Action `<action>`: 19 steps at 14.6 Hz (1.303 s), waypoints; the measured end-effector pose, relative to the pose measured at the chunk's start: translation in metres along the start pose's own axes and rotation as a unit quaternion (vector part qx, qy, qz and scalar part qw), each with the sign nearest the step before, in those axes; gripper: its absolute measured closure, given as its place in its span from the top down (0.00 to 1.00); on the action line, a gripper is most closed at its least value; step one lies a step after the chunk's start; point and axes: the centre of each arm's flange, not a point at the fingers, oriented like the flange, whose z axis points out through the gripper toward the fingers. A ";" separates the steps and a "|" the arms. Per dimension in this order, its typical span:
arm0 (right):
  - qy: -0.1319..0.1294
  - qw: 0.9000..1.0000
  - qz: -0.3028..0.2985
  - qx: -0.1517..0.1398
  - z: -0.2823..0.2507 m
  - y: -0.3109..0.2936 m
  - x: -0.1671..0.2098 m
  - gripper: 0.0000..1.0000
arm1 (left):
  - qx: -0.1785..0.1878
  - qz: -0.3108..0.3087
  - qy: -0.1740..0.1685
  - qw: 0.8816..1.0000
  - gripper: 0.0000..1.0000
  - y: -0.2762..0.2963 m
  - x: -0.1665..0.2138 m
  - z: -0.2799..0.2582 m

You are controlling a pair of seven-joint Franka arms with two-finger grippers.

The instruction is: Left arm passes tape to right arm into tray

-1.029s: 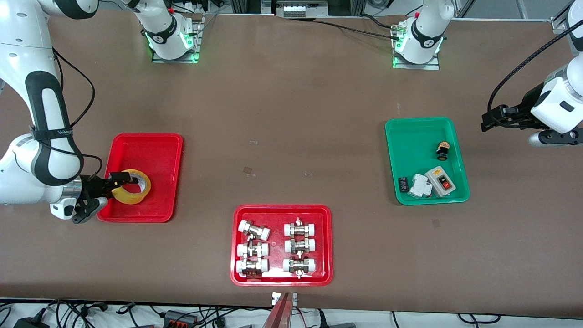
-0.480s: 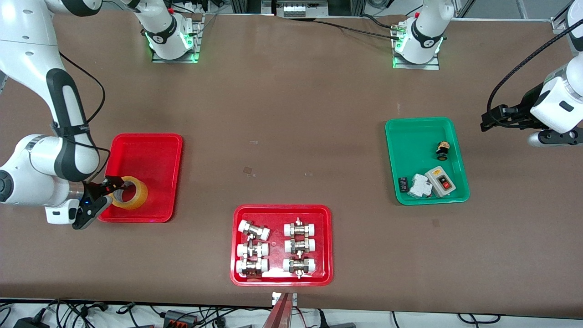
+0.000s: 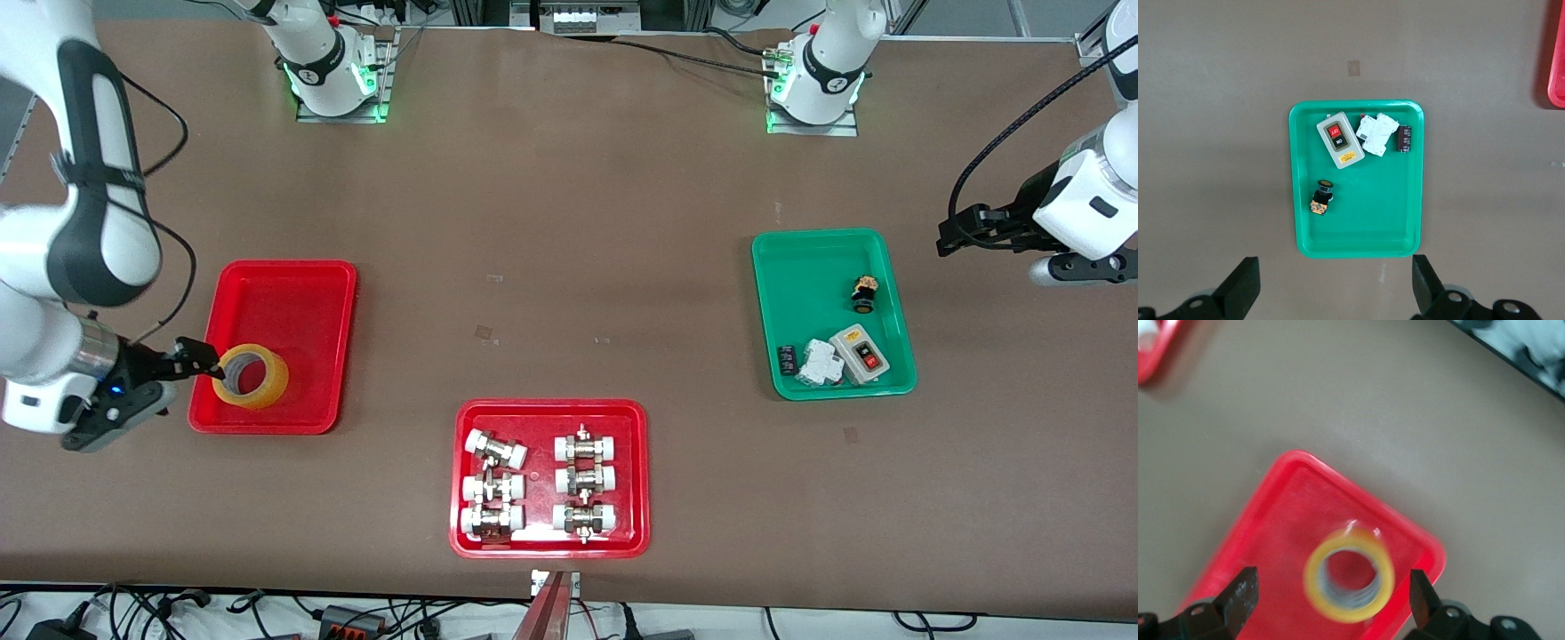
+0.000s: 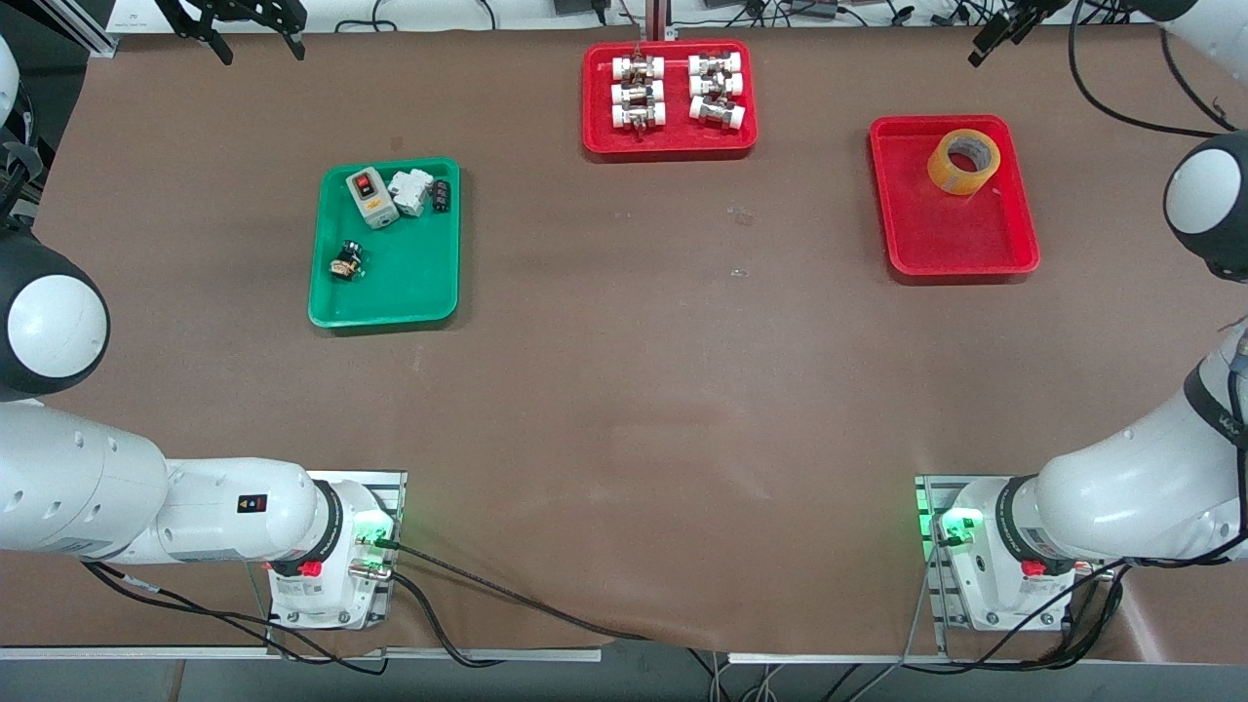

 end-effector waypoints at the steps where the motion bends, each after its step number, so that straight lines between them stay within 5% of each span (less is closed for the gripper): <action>1: -0.013 0.999 0.050 0.007 -0.014 -0.008 -0.005 1.00 | 0.000 0.000 0.000 1.000 1.00 0.000 0.000 0.000; 3: -0.045 0.988 0.144 0.020 -0.040 -0.019 -0.018 1.00 | 0.000 0.000 0.000 1.000 1.00 0.000 0.000 0.000; 6: -0.058 0.974 0.217 0.020 -0.105 -0.032 -0.032 1.00 | 0.000 0.000 0.000 1.000 1.00 0.000 0.000 0.000; 11: -0.009 0.973 0.233 0.003 -0.186 -0.040 -0.038 1.00 | 0.000 0.000 0.000 1.000 1.00 0.000 0.000 0.000; 16: 0.010 0.970 0.235 -0.058 -0.193 -0.035 -0.033 1.00 | 0.000 0.000 0.000 1.000 1.00 0.000 0.000 0.000; 19: 0.018 0.968 0.243 -0.062 -0.190 -0.028 -0.041 1.00 | 0.000 0.000 0.000 1.000 1.00 0.000 0.000 0.000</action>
